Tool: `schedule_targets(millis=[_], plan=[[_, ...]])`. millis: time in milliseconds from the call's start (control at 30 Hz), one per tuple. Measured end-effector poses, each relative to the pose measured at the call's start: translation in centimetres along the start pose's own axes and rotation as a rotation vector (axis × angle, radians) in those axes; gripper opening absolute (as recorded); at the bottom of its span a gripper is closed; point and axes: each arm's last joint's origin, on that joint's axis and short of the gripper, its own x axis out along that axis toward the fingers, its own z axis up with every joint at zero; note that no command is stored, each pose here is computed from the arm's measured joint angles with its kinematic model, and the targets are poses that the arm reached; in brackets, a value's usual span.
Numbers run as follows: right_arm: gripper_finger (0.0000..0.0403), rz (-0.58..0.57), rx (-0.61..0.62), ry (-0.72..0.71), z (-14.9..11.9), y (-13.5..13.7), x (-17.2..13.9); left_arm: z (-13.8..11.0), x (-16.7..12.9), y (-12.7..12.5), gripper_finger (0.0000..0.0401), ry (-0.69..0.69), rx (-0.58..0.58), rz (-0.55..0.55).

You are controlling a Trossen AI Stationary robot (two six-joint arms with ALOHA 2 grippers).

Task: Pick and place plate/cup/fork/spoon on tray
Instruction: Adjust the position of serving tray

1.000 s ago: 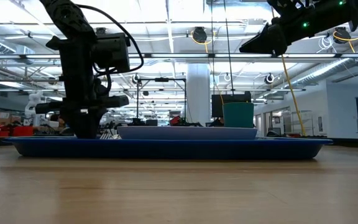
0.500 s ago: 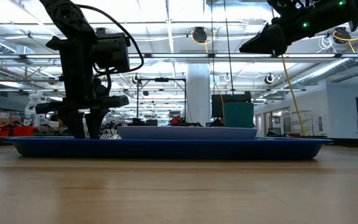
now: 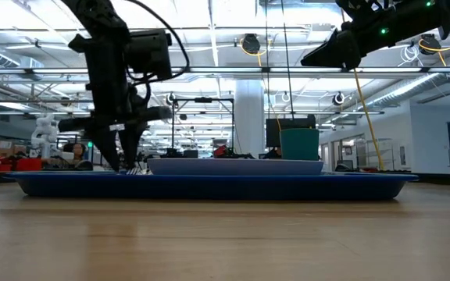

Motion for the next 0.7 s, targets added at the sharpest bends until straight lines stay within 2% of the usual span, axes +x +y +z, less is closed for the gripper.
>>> schedule_targets(millis=[233,433,600,700], plan=[[0.016,0.0,-0.002,0.0,0.0,0.0,0.0,0.3,-1.5,-0.8,0.0124,0.009,0.047,0.023],[0.016,-0.004,-0.068,-0.005,0.1,0.0,0.0,0.6,-4.1,-1.7,0.0124,-0.023,0.113,0.083],[0.016,-0.058,-0.085,-0.083,1.0,-0.6,-0.1,1.4,-6.8,-3.2,0.0125,-0.159,0.26,0.082],[0.016,-0.103,-0.11,-0.116,1.4,-0.9,-0.1,1.8,-8.2,-4.1,0.0124,-0.332,0.368,0.107]])
